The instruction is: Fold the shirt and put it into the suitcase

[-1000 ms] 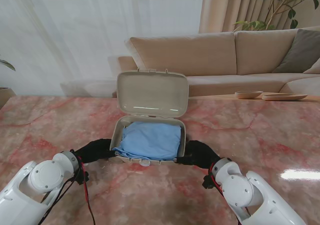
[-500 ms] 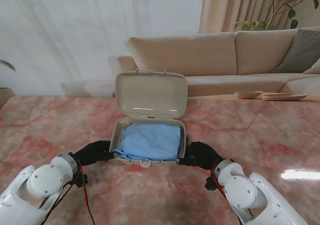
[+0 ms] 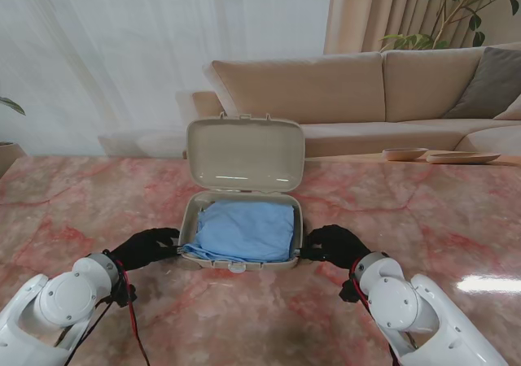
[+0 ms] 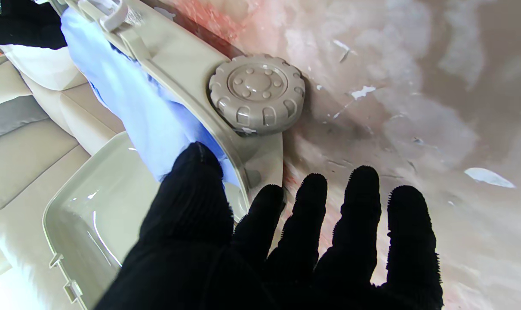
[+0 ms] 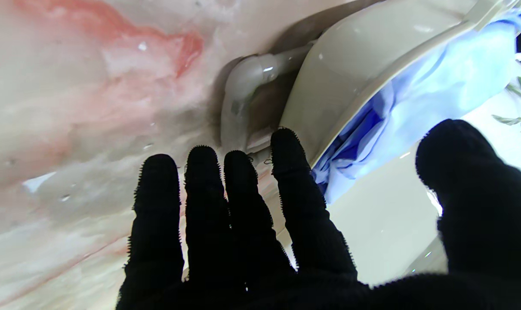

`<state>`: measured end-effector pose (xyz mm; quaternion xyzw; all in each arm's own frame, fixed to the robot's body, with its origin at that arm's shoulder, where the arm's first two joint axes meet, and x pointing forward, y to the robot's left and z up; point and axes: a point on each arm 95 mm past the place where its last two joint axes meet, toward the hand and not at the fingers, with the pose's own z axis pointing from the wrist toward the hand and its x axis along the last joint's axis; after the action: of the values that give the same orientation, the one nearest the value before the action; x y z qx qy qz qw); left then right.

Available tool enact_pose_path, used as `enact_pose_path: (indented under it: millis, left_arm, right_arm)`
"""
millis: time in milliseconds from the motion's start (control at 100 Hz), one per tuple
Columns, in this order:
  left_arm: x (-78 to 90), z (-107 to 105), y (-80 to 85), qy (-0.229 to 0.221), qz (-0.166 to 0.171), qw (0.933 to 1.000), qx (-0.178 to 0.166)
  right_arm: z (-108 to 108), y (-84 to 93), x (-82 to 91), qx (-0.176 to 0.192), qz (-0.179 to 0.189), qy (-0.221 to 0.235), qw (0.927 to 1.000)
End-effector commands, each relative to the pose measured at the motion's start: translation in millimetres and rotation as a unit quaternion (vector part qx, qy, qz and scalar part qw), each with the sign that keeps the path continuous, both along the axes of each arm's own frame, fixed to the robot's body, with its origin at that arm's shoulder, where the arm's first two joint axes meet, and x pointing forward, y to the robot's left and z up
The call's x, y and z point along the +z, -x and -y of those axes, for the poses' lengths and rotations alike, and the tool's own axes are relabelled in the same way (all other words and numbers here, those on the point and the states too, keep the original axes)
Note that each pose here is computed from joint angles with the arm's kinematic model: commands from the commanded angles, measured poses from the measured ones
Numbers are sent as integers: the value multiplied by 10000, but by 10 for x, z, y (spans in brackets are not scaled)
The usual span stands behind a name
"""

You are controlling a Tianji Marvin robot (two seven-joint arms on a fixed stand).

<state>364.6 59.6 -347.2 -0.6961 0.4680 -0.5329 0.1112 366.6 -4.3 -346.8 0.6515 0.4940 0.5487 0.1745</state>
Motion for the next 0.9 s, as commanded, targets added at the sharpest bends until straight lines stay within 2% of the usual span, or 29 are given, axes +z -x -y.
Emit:
enact_pose_path:
  millis: [0,180,360,520,610,750,890]
  left_arm:
    - [-25,-25,53,-45,-16,10000,84]
    - [37,-102,132,-100,111,9994,310]
    - [114,-123,221,-156,382,9977,529]
    - [143,-106,281,-104,592,9954,743]
    - [140,-98,303,-84,642,9947,801]
    - [116,-88,325,-47,671,9938,888]
    - [75,-74,326,19,646,9932,966]
  right_arm:
    - [46,1,-11,-154,-95,16,9998]
    - [149,-150,126,-620,71,57,9980]
    - [240,-480,403,-1190,431,-5,9920]
    - [266,-800,604,-1641,605,-390,9838]
    - [281,-970,679,-1730,722,-559,9807]
    - [283,-1174,766,-1762,850,-577,9790]
    - [213,-1323,822,-1947,676,-868,9747]
